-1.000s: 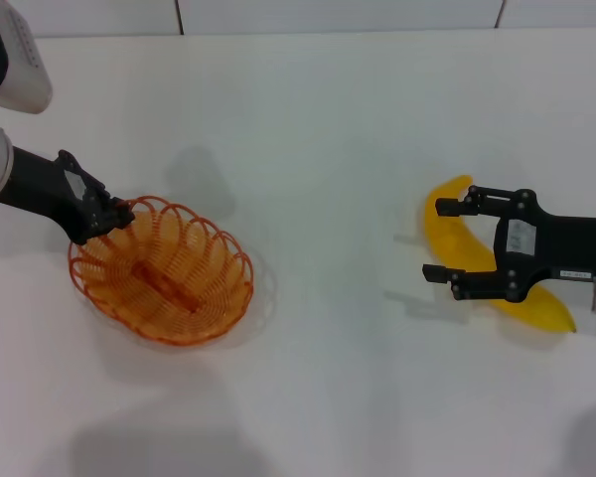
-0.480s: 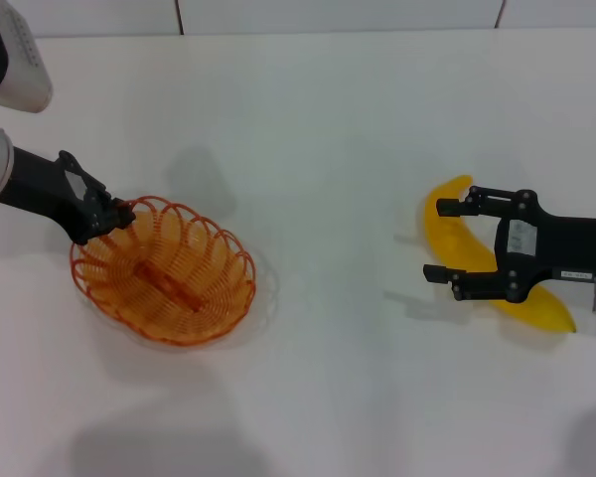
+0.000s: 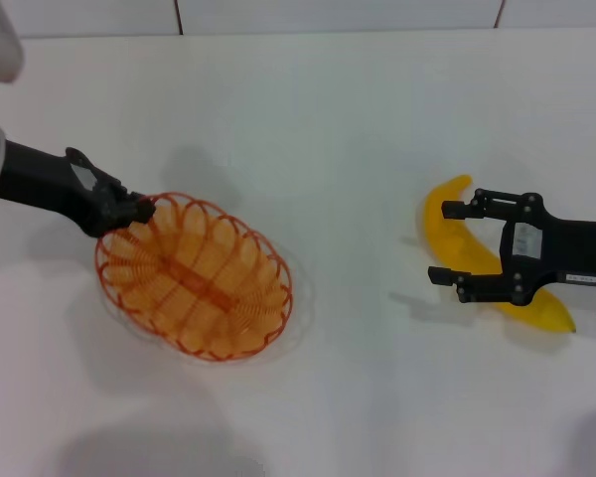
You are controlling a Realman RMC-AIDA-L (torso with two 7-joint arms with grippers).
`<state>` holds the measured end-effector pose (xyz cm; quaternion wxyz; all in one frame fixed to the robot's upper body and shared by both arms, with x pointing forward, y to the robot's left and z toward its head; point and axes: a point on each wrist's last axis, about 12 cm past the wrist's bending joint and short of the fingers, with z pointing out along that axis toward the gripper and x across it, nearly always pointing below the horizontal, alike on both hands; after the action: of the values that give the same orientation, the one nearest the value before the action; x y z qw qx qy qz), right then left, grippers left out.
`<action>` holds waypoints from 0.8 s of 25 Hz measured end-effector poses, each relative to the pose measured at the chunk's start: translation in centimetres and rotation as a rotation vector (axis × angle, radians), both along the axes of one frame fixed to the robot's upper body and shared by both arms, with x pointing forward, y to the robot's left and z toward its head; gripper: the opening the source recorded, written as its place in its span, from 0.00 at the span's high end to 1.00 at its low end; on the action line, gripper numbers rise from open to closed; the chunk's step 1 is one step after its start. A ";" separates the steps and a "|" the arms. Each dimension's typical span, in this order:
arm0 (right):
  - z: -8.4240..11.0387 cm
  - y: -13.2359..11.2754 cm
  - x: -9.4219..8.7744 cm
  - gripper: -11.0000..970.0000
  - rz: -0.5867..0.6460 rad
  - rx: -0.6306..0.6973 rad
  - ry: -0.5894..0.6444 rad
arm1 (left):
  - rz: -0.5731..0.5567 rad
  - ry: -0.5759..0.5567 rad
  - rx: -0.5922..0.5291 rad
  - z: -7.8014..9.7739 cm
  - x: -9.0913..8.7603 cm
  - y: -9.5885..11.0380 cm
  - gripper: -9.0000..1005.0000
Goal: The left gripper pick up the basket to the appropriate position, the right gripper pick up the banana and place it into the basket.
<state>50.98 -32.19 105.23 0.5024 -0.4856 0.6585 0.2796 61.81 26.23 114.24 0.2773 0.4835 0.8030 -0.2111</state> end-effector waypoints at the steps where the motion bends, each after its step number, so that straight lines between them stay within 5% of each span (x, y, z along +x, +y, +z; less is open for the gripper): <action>1: 0.0 0.0 0.0 0.17 -0.002 -0.001 0.000 | 0.019 0.008 -0.013 0.0 -0.1 0.1 0.92; 8: 0.0 0.0 0.1 0.17 -0.005 0.001 -0.004 | 0.212 0.120 -0.222 -0.2 -0.2 -0.4 0.93; 20: 0.4 0.4 0.6 0.17 -0.003 0.015 -0.021 | 0.345 0.168 -0.225 -3.0 1.9 -3.8 0.93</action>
<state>51.59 -31.83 105.66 0.5133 -0.4838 0.6518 0.2786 63.69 22.41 111.24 0.2938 0.2855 0.8655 -0.2883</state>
